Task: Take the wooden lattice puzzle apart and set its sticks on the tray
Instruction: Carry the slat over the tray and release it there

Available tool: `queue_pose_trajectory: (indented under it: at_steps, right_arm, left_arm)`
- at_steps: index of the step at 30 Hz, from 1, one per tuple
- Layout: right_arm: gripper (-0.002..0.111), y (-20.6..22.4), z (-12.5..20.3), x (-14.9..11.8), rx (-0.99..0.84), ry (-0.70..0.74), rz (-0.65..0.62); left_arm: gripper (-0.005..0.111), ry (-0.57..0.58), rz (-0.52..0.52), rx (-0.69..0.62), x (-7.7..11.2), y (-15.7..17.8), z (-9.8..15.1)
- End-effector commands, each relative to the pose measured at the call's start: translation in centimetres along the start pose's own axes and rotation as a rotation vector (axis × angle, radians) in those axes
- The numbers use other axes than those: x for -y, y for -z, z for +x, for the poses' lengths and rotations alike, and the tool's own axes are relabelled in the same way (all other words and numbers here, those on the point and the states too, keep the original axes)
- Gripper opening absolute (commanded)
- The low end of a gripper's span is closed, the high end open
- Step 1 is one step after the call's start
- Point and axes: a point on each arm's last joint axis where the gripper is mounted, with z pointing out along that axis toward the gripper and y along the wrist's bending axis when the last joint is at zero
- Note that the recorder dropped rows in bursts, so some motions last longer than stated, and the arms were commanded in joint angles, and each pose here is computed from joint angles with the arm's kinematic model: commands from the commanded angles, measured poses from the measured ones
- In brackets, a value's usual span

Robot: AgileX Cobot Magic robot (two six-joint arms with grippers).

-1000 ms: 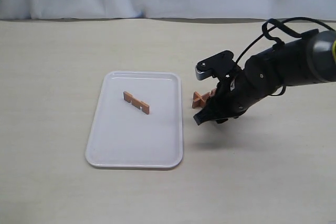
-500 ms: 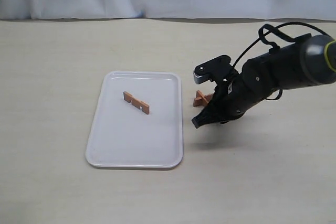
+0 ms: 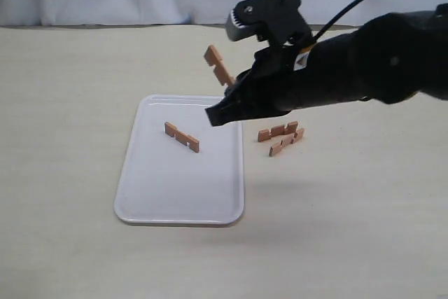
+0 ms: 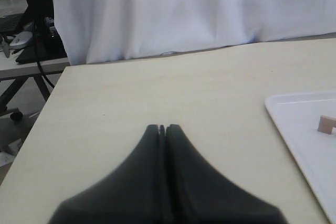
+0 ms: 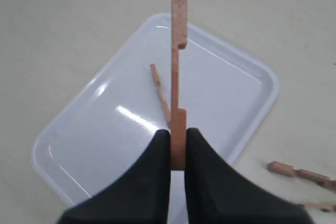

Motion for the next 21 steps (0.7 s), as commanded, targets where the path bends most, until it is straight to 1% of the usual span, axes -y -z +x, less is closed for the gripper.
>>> queue_pose_trajectory:
  at_steps: [1, 4, 9, 14, 17, 21]
  right_arm:
    - [0.005, -2.9, 0.5, -1.4, -0.021, 0.040, -0.022]
    - [0.005, -5.1, 0.7, -1.4, -0.076, 0.042, -0.022]
    - [0.005, -7.4, 0.1, -0.7, -0.093, 0.057, -0.006]
    - [0.005, -10.0, 0.6, -0.4, -0.121, 0.078, 0.006]
    - [0.005, -11.2, 0.7, 0.3, -0.133, 0.069, 0.019]
    - [0.005, -12.3, 1.4, 1.6, -0.149, 0.022, 0.041]
  left_arm:
    - [0.000, -0.001, 0.001, 0.011, 0.0, 0.0, 0.0]
    - [0.000, -0.001, 0.001, 0.011, 0.0, 0.0, 0.0]
    - [0.000, -0.001, 0.001, 0.011, 0.0, 0.0, 0.0]
    - [0.000, -0.001, 0.001, 0.011, 0.0, 0.0, 0.0]
    - [0.000, -0.001, 0.001, 0.011, 0.0, 0.0, 0.0]
    - [0.000, -0.001, 0.001, 0.011, 0.0, 0.0, 0.0]
